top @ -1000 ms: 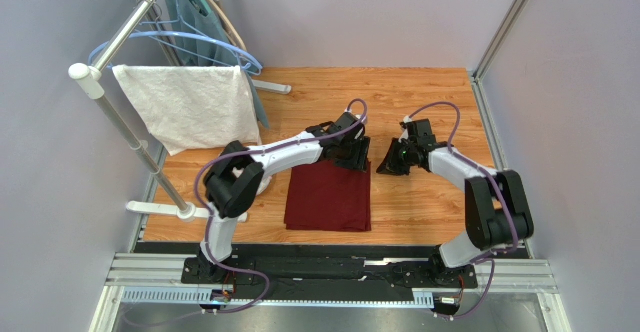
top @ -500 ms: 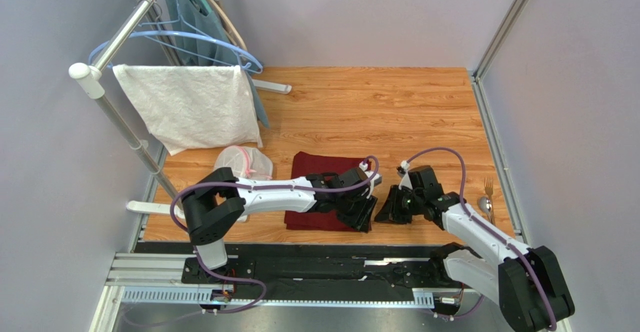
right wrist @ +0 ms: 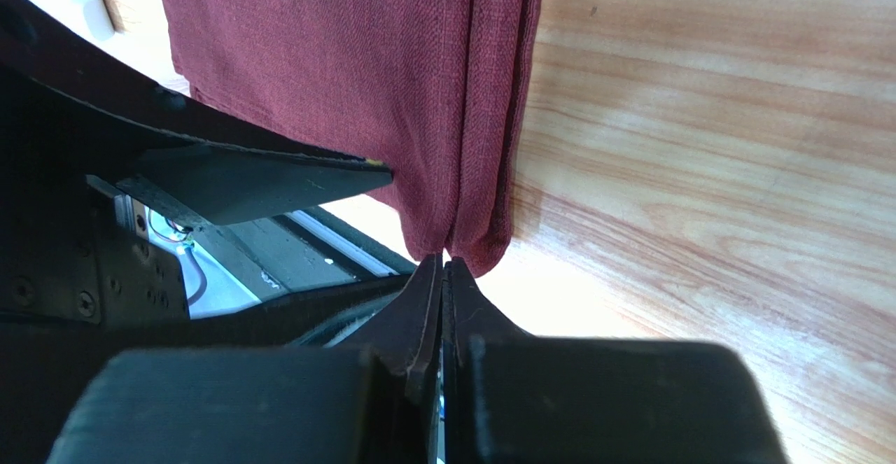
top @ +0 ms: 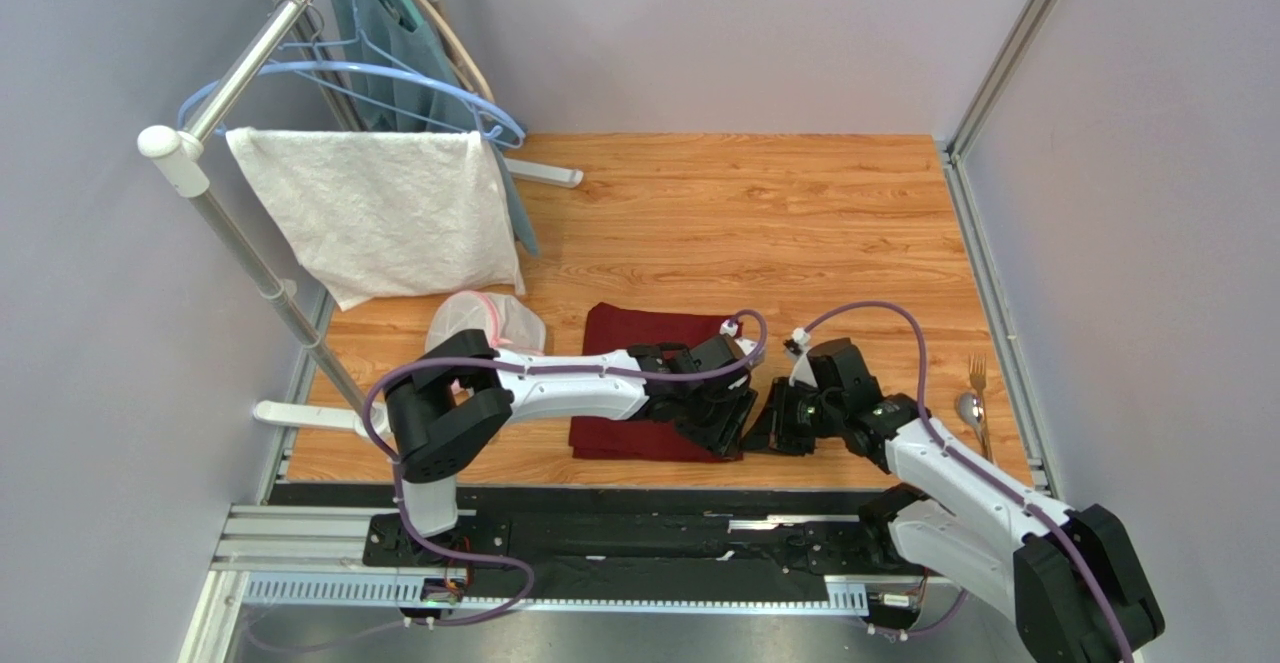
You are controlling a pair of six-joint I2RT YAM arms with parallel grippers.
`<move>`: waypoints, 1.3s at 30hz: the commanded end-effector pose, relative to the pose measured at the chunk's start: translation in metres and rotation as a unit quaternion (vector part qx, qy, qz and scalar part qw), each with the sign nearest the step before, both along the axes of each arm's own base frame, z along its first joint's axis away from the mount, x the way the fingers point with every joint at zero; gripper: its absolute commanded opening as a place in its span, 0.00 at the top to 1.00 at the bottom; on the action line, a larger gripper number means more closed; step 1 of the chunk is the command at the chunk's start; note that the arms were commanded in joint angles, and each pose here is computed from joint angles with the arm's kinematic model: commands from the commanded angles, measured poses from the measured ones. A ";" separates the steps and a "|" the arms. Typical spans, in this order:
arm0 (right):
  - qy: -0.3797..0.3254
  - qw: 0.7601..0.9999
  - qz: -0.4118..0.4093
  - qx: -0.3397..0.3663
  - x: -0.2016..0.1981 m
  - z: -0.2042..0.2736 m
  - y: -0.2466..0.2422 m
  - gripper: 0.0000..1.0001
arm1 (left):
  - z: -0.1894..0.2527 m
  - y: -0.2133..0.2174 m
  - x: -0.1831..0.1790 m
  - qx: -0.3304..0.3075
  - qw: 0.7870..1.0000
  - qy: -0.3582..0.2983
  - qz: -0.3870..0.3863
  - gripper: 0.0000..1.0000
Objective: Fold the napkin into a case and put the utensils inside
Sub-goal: Smooth out the lower triangle-folded napkin at the center of the board.
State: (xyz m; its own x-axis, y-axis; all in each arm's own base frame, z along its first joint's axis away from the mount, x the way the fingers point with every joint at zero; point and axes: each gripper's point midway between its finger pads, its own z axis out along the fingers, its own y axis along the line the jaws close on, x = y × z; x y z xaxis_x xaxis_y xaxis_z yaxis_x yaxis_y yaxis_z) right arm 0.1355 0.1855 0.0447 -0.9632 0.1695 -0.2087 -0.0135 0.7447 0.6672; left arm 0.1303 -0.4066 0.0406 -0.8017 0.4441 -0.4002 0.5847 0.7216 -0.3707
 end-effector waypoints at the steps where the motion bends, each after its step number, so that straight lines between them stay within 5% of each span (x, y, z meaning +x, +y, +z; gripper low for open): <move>1: -0.016 1.000 -0.007 0.009 0.012 0.002 0.006 1.00 | 0.006 -0.007 0.006 0.002 1.000 -0.011 0.007 0.44; 13: 0.015 1.000 -0.021 -0.011 0.007 -0.028 0.001 1.00 | -0.010 -0.011 0.006 0.024 1.000 0.003 0.006 0.55; 16: 0.021 0.999 -0.025 -0.022 0.005 -0.035 -0.003 1.00 | -0.010 -0.012 0.007 0.024 1.000 0.002 0.005 0.62; 20: 0.026 0.999 -0.029 -0.021 0.005 -0.039 -0.003 1.00 | -0.004 -0.016 0.007 0.018 1.000 0.001 0.001 0.90; 23: 0.030 0.999 -0.031 -0.022 0.004 -0.041 -0.004 1.00 | 0.009 -0.020 0.006 -0.001 1.000 0.002 0.000 0.96; 39: 0.025 0.999 -0.038 -0.014 0.003 -0.036 -0.003 1.00 | 0.031 -0.027 -0.001 -0.035 0.999 0.016 0.000 1.00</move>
